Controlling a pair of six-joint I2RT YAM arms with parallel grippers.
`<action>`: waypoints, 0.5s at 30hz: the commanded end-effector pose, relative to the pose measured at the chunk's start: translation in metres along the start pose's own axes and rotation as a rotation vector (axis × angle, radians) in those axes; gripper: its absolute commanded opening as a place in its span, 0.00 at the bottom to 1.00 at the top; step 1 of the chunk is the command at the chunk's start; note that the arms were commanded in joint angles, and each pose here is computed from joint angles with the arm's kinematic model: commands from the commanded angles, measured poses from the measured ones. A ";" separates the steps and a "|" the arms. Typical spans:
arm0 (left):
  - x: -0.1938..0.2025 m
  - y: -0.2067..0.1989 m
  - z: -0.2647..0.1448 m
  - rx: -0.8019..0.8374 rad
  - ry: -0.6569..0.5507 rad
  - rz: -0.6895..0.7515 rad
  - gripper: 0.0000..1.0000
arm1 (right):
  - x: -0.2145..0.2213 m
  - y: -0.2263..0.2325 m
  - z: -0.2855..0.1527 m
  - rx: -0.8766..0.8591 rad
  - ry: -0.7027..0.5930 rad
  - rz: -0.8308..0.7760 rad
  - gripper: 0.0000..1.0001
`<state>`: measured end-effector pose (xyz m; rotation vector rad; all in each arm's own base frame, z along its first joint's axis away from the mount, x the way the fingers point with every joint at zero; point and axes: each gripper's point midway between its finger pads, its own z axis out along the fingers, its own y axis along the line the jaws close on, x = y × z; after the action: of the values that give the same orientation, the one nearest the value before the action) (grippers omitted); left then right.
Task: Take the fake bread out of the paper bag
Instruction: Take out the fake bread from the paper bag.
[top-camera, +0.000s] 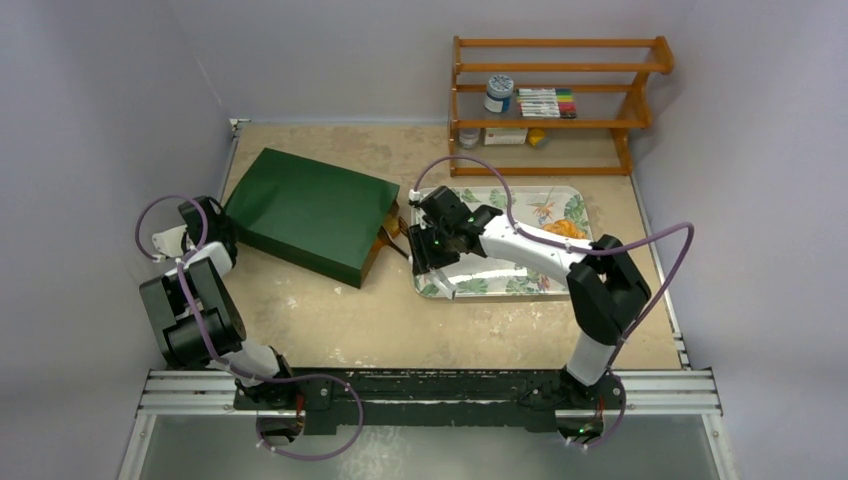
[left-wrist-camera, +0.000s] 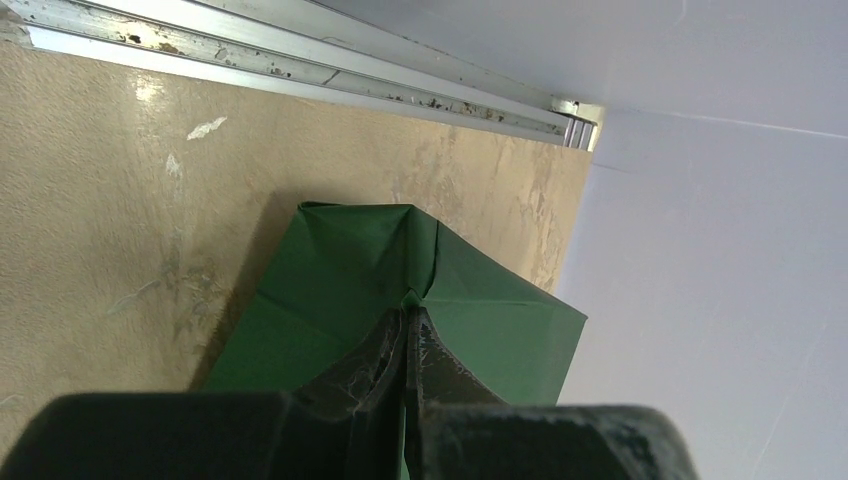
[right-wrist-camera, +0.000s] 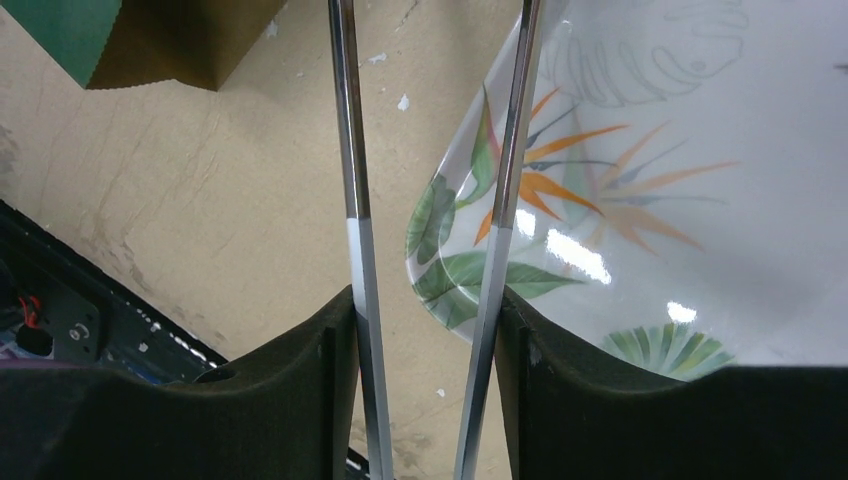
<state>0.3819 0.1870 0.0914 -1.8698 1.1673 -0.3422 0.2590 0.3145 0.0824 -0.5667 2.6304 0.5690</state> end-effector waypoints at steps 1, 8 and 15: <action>-0.005 -0.004 0.003 0.026 -0.018 0.003 0.00 | -0.032 0.019 -0.002 -0.078 -0.073 -0.047 0.51; -0.004 -0.003 0.005 0.027 -0.015 0.001 0.00 | -0.026 0.020 0.009 -0.093 -0.033 -0.057 0.48; -0.002 -0.002 0.007 0.025 -0.004 0.002 0.00 | -0.017 0.020 0.008 -0.109 -0.020 -0.058 0.21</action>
<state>0.3832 0.1880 0.0865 -1.8722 1.1682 -0.3404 0.2620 0.3259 0.0659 -0.6305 2.6545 0.6048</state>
